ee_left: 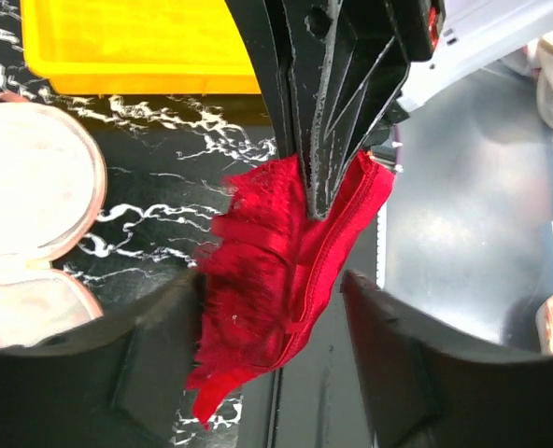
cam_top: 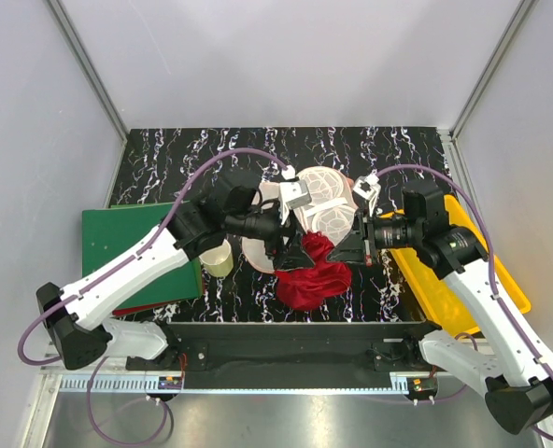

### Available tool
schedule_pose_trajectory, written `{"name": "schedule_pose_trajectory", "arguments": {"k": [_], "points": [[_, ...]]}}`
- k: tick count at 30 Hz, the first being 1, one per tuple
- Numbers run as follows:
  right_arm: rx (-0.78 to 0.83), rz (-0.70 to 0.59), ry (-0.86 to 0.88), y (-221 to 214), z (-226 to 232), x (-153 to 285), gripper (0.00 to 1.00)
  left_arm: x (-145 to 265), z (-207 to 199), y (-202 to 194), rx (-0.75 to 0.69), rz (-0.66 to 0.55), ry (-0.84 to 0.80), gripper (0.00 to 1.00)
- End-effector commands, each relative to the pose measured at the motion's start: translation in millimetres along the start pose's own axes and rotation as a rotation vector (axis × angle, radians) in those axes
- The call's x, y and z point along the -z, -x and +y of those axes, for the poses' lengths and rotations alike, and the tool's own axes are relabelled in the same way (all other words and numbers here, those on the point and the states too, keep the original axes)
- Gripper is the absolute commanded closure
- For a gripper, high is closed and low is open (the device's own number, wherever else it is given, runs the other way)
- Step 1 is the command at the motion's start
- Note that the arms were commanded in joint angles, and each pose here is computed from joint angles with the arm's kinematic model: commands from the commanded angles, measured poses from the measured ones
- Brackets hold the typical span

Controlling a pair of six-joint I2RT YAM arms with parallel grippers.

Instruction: Place the bra in the laundry bag and zip it closed

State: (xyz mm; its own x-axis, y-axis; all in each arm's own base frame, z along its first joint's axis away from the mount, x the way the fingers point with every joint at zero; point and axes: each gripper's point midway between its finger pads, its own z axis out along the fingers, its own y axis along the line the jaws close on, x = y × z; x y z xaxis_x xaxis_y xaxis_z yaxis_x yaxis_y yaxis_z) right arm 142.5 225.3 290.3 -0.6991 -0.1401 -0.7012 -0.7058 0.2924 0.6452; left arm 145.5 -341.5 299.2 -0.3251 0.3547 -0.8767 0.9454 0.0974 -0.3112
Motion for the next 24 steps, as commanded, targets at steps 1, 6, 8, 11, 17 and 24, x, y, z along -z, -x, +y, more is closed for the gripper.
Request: {"name": "schedule_pose_trajectory", "arguments": {"k": [1,6,8,11,17,24], "points": [[-0.039,-0.087,-0.113,30,-11,-1,1.0,26,17,41,0.018,-0.14,0.168,0.13],[-0.162,-0.185,-0.219,62,-34,-7,1.0,100,57,74,0.129,-0.342,0.593,0.01],[-0.224,-0.264,-0.21,86,-28,-8,1.0,125,49,83,0.12,-0.414,0.643,0.01],[-0.264,-0.378,-0.097,132,-10,-12,1.0,155,48,84,0.131,-0.491,0.743,0.01],[-0.416,-0.594,-0.154,207,-40,-18,1.0,176,45,77,0.138,-0.54,0.8,0.01],[-0.77,-0.902,-0.276,220,-133,-23,1.0,169,49,69,0.157,-0.52,0.798,0.01]]}}
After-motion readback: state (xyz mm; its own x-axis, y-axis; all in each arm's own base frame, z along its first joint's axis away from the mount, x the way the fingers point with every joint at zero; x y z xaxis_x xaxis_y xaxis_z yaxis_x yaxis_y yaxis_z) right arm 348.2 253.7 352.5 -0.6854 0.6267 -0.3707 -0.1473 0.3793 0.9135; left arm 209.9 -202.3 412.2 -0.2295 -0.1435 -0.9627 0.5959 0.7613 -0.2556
